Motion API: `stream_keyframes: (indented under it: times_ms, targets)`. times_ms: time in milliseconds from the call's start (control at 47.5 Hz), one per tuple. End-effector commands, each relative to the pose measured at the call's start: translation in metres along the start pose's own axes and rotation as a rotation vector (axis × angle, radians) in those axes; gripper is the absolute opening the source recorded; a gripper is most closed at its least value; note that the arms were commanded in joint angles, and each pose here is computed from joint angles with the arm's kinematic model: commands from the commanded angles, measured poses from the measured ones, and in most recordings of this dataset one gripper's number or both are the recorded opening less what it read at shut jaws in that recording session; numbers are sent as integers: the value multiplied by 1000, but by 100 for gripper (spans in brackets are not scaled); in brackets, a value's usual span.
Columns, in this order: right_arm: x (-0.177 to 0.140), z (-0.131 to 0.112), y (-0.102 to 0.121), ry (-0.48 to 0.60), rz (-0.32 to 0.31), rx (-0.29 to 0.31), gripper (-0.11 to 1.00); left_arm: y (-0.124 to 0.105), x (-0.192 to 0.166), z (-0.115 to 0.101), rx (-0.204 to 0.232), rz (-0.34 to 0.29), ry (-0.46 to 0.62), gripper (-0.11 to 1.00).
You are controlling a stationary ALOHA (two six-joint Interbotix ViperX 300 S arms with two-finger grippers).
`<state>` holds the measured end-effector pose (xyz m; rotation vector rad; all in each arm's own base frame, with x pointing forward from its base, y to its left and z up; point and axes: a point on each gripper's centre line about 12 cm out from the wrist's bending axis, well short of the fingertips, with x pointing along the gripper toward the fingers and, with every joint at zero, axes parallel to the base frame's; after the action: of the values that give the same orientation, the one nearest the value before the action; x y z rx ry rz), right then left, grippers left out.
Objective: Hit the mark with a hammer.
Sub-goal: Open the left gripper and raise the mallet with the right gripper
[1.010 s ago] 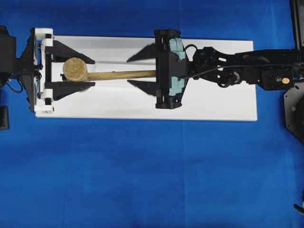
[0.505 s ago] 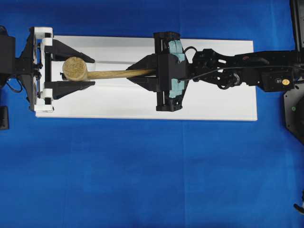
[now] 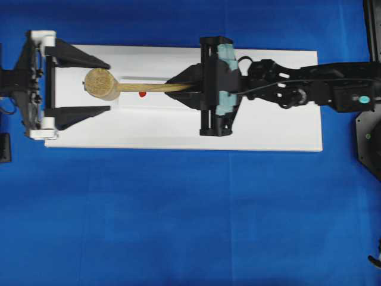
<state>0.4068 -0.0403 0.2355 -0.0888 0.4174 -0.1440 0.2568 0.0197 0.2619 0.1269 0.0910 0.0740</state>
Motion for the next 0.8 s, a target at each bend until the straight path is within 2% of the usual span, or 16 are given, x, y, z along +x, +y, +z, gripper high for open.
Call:
stream_keyframes:
  times_ms: [0, 147, 442, 778]
  targets:
    - [-17, 18, -5, -61, -15, 21, 2, 3, -10, 10, -5, 11, -46, 82]
    - [-34, 13, -7, -70, -27, 58, 2, 2, -28, 12, -10, 10, -56, 82]
    - [-67, -5, -14, -79, -65, 137, 2, 2, -51, 9, -26, 3, -1, 82]
    - [-64, -7, -14, -68, -66, 151, 2, 3, -55, 7, -26, 5, 19, 82]
